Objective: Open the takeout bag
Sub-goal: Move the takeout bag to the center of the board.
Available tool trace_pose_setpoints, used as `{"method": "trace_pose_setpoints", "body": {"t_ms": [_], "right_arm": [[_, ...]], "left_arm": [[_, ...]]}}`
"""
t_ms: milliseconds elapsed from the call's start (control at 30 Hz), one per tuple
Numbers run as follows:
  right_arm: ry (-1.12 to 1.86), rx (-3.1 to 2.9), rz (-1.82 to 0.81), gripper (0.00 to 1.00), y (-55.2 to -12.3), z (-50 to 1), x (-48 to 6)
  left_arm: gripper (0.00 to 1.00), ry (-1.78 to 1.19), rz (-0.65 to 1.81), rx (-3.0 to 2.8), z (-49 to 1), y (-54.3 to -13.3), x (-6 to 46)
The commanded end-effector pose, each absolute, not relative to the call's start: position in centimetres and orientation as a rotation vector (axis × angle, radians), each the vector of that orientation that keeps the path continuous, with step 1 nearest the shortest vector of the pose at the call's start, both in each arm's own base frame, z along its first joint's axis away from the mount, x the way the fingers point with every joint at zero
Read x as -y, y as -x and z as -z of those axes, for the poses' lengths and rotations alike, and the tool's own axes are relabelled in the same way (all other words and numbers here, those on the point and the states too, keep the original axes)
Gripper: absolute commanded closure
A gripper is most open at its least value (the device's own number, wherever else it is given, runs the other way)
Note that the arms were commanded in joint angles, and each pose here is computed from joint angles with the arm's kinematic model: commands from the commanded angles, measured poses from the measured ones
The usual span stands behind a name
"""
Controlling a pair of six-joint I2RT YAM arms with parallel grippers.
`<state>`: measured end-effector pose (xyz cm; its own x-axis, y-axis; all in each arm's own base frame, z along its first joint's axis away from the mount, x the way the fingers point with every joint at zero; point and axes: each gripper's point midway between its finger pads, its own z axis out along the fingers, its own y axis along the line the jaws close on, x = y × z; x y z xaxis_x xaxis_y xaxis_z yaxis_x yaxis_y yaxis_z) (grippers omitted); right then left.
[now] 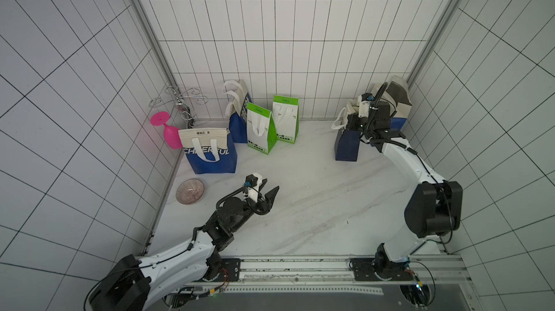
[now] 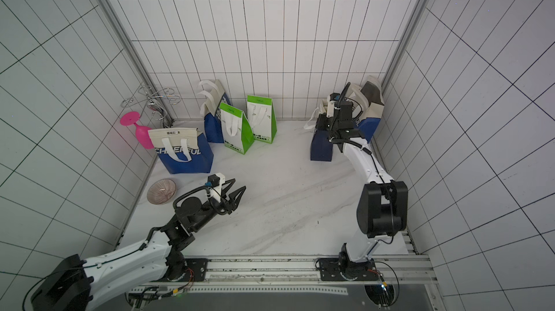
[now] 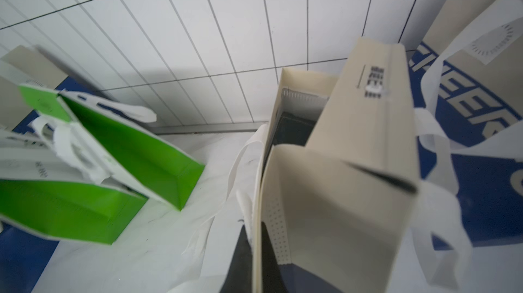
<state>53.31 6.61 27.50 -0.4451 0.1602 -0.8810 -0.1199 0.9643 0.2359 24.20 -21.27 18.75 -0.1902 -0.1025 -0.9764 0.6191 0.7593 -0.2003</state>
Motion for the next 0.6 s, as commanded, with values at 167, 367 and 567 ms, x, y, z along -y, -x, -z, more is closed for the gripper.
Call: {"method": "trace_pose_setpoints", "body": {"t_ms": [167,367,567], "right_arm": [[0.016,-1.706,-0.25,1.0,-60.9,-38.5,-4.6],[0.072,-1.672,-0.222,1.0,-64.4,-38.5,-4.0],[0.071,-1.654,-0.163,1.0,-66.4,-37.9,-2.5]], "left_arm": [[0.38,-0.422,0.697,-1.656,-18.3,-24.0,21.4],[0.38,-0.432,0.702,-1.664,-18.2,-24.1,21.7],[0.38,-0.437,0.712,-1.66,-18.3,-24.0,21.9]]}}
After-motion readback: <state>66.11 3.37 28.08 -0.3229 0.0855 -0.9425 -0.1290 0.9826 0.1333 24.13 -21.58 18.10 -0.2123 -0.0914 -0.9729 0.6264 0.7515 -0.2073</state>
